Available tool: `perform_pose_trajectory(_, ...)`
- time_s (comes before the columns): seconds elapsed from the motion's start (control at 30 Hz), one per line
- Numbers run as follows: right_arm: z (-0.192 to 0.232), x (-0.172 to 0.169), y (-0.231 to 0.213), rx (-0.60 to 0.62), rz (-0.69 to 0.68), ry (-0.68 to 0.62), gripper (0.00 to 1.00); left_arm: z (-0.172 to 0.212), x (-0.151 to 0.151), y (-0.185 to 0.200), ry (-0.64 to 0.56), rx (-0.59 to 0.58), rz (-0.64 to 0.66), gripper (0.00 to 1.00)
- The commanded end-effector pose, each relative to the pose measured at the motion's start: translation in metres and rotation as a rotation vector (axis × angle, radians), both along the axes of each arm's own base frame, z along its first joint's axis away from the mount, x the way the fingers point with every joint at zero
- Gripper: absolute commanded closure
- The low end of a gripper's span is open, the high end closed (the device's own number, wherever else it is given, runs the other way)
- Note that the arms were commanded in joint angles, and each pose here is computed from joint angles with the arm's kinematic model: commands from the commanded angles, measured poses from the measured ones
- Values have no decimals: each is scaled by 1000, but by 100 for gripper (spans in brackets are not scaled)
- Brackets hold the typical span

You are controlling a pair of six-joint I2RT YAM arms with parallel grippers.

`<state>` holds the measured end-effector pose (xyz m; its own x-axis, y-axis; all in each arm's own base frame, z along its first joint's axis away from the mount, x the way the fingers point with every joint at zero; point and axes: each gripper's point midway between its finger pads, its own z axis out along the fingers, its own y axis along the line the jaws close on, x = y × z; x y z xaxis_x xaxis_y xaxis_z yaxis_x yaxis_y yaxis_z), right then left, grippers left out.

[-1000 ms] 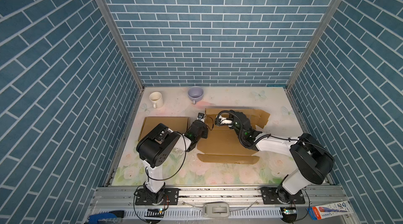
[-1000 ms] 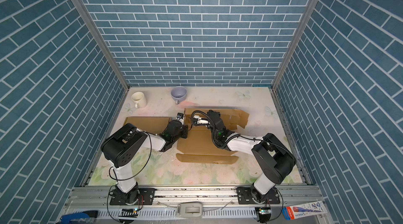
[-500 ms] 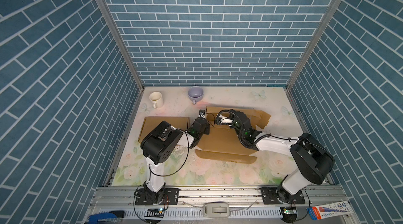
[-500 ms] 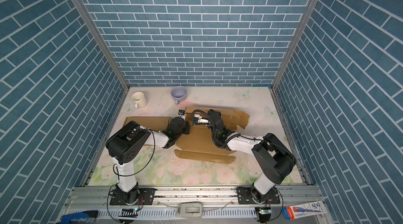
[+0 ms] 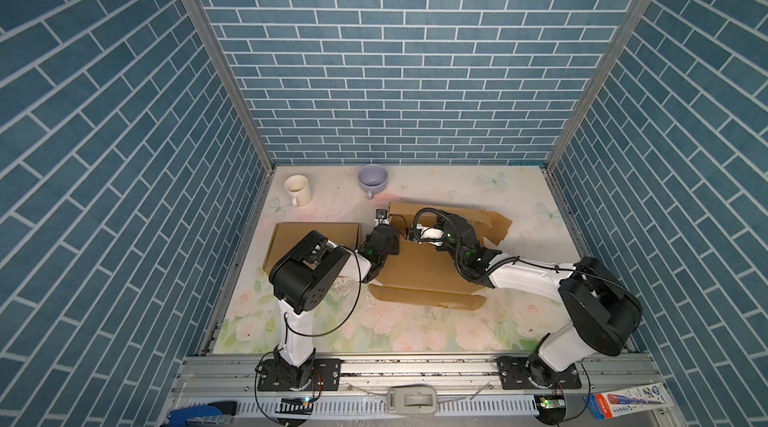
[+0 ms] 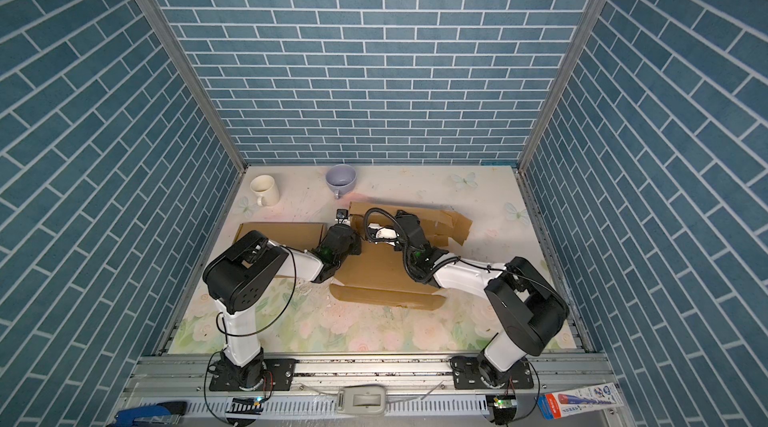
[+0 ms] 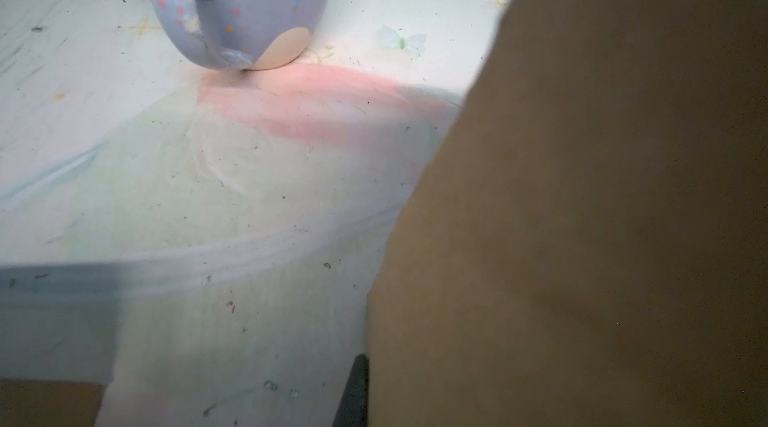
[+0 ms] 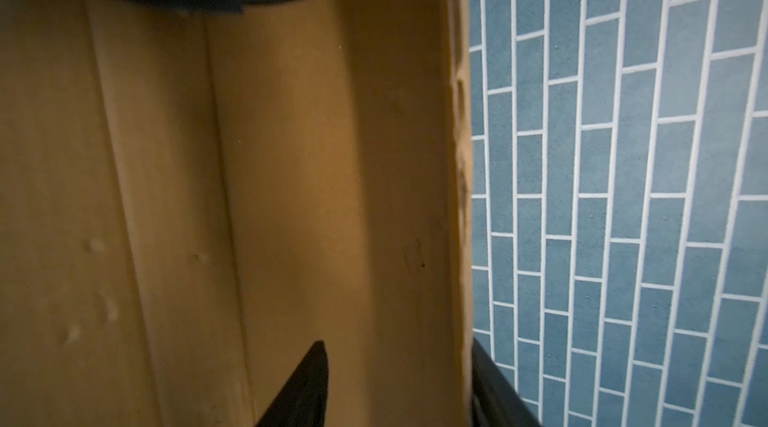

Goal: Fold the paper box

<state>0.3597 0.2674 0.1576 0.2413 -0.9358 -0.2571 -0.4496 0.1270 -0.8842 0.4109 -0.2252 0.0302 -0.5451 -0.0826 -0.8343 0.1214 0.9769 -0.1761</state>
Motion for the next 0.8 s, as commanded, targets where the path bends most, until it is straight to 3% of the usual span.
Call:
perform_pose_trajectory(0.0,-7,-5,1,36,-1,113,57,-3,-2,5,8,-14,22,74)
perform_pose_trajectory(0.2,-18,3,1,-33,-9,85,64,22,-9,18,-36,-8,22,57)
perform_pose_trajectory(0.5,-20,4,3,-36,-4,82,67,65,2,15,-106,7,-13,55)
perform_pose_trajectory(0.63,-18,2,2,-34,-3,79,67,65,12,11,-104,32,-26,61)
perform_pose_trajectory(0.77,-19,0,1,-33,-2,83,67,59,18,10,-97,53,-23,80)
